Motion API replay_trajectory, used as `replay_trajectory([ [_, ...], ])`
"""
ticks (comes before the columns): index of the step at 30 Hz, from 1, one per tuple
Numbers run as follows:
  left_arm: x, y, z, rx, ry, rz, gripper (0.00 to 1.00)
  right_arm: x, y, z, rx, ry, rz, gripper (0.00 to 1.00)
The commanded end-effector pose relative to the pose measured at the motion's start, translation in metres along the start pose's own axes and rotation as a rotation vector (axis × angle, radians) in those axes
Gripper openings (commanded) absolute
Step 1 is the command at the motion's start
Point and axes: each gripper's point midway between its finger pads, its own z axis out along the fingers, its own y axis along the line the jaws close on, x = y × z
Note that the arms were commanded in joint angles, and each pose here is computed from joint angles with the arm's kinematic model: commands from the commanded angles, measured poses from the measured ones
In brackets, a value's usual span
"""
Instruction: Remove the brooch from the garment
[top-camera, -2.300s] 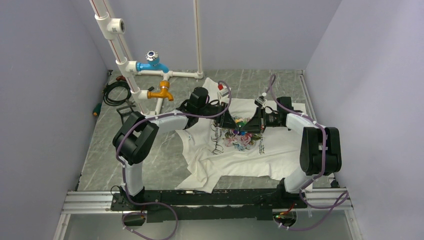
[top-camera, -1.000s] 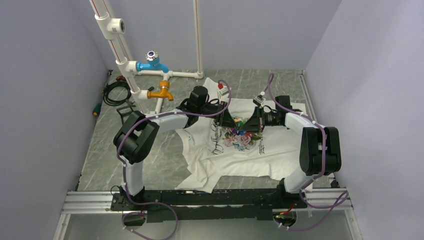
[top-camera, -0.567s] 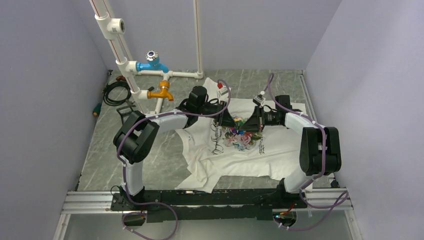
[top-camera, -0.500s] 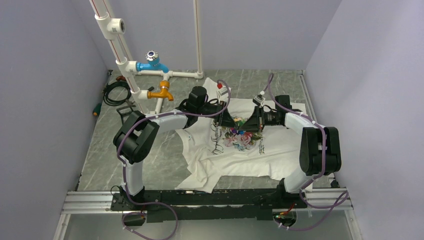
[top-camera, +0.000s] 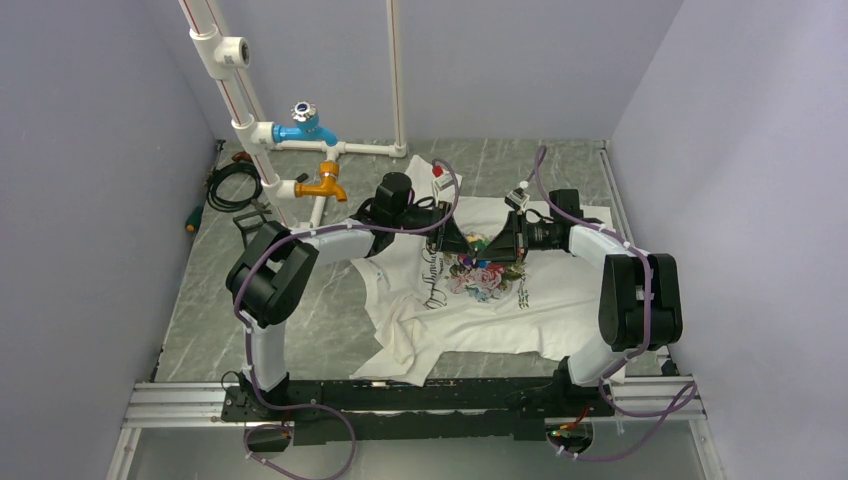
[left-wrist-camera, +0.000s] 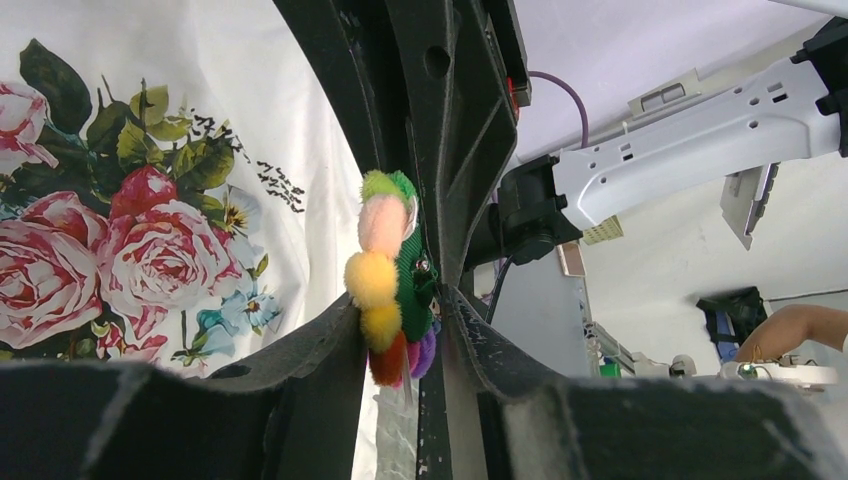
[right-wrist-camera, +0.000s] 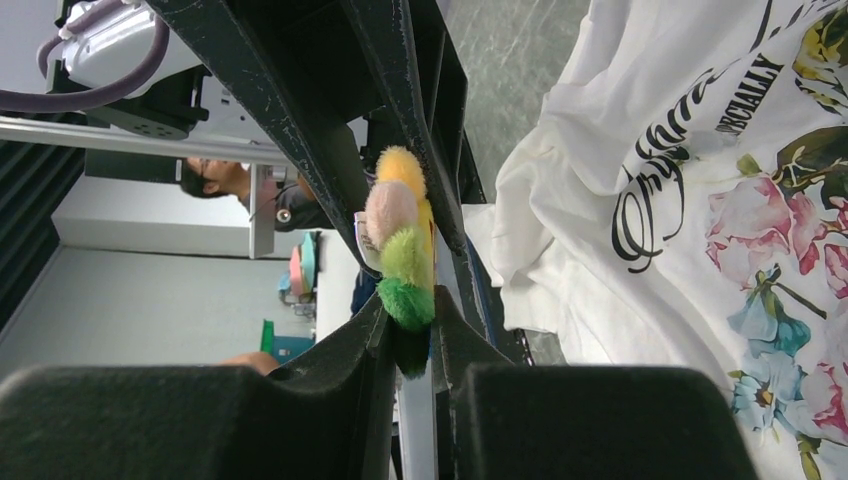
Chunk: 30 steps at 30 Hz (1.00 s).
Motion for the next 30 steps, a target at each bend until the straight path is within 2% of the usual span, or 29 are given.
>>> replay_trajectory([
  [1, -0.009, -0.006, 0.0, 0.027, -0.009, 0.035, 0.36, -0.007, 0.015, 0.001, -0.026, 0.002, -0.079, 0.0],
  [15, -0.009, -0.008, 0.007, 0.048, 0.017, 0.041, 0.3, -0.007, 0.016, 0.005, -0.031, 0.018, -0.087, 0.0],
  [30, -0.007, -0.015, 0.012, 0.074, 0.043, 0.073, 0.34, -0.008, 0.015, 0.008, -0.028, 0.023, -0.086, 0.0],
])
